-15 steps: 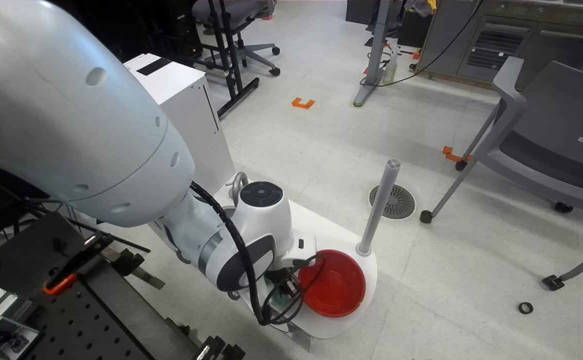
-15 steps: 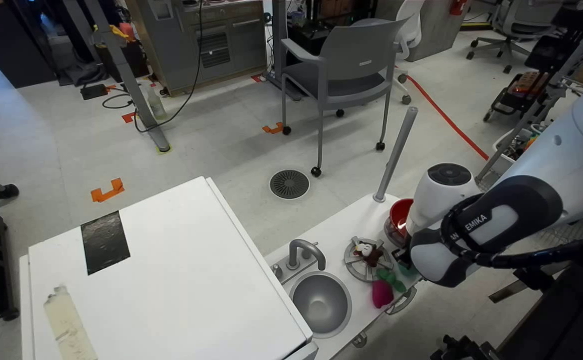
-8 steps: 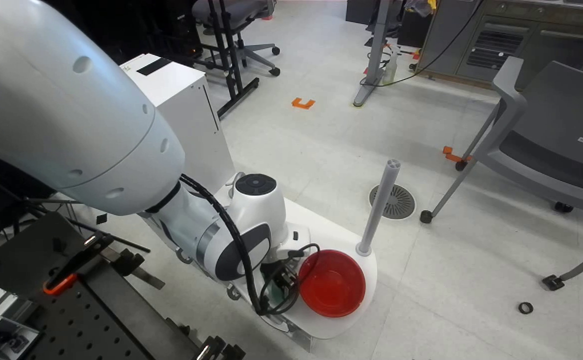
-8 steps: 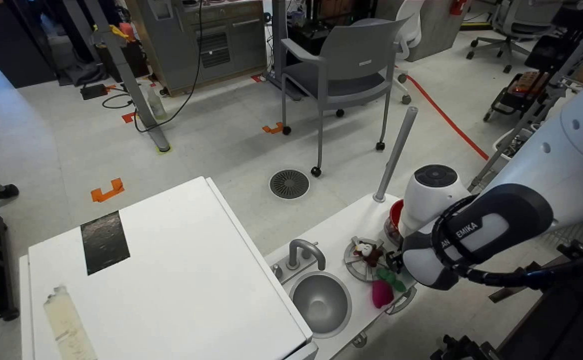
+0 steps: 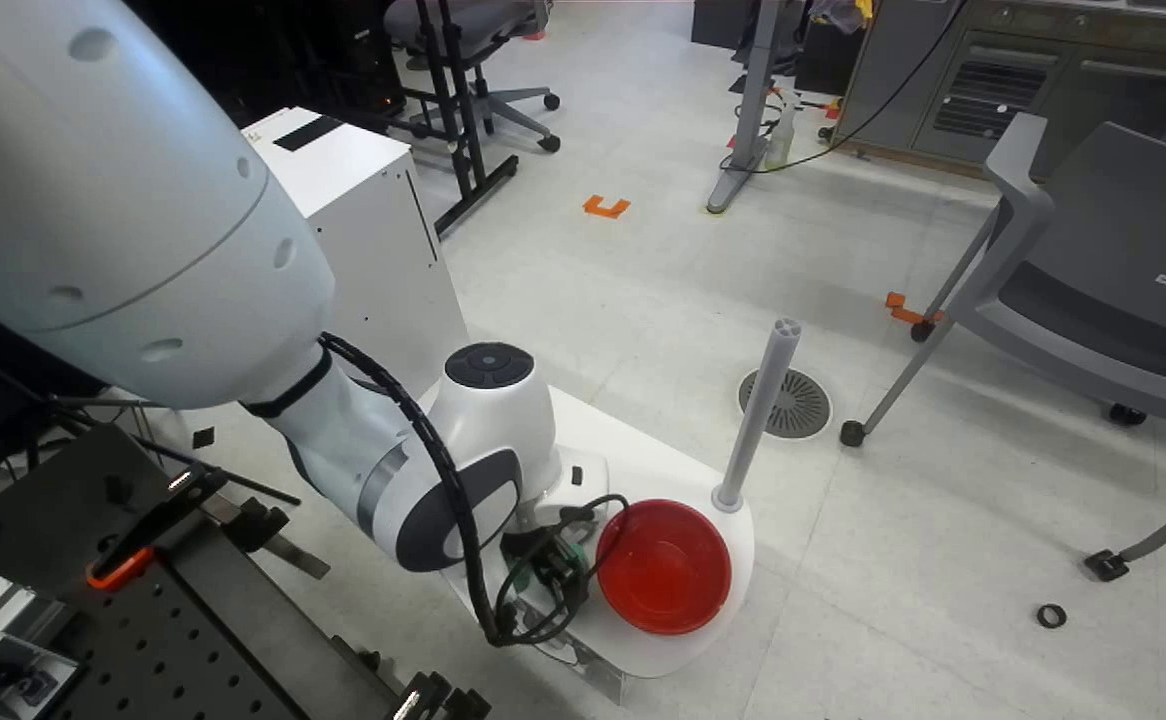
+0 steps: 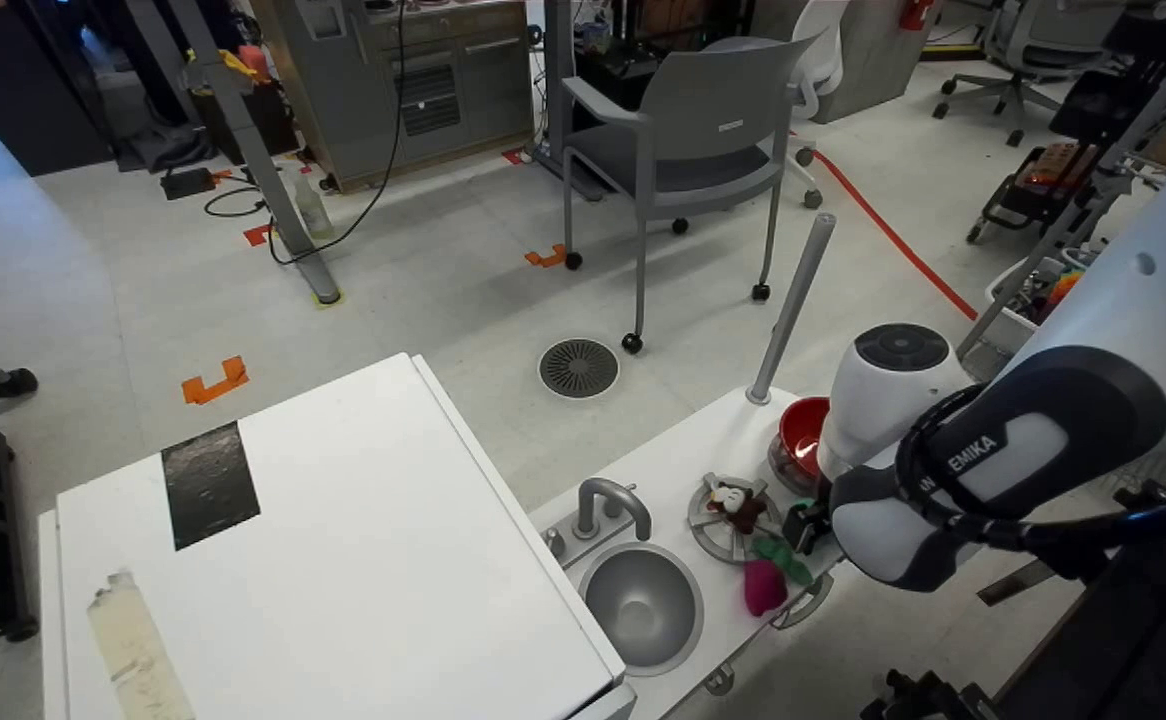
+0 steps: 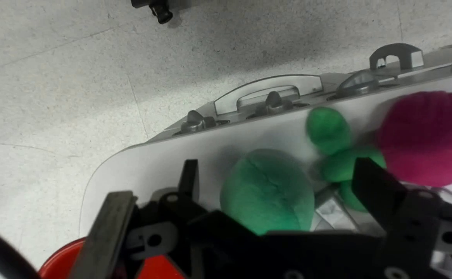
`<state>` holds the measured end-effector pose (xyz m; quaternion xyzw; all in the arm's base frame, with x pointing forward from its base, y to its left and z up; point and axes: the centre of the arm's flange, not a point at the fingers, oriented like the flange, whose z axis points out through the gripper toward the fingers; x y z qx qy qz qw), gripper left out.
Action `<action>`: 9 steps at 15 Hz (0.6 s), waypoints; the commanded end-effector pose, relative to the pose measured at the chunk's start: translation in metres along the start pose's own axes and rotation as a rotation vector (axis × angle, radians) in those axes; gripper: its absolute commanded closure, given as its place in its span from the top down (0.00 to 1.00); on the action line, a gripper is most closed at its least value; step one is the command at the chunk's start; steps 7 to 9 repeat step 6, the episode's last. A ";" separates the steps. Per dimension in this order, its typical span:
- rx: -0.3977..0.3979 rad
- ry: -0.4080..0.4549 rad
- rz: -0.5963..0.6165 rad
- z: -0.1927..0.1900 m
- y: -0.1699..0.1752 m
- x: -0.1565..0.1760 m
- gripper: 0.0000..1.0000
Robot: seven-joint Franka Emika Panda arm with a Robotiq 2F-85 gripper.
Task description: Remove the green object from the bowl
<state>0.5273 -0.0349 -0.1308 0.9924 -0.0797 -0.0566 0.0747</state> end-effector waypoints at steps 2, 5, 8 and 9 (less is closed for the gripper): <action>0.091 -0.009 0.063 -0.079 0.033 -0.051 1.00; 0.078 -0.027 0.079 -0.057 0.026 -0.034 1.00; 0.098 -0.030 0.089 -0.067 0.032 -0.038 1.00; 0.098 -0.030 0.089 -0.067 0.032 -0.038 1.00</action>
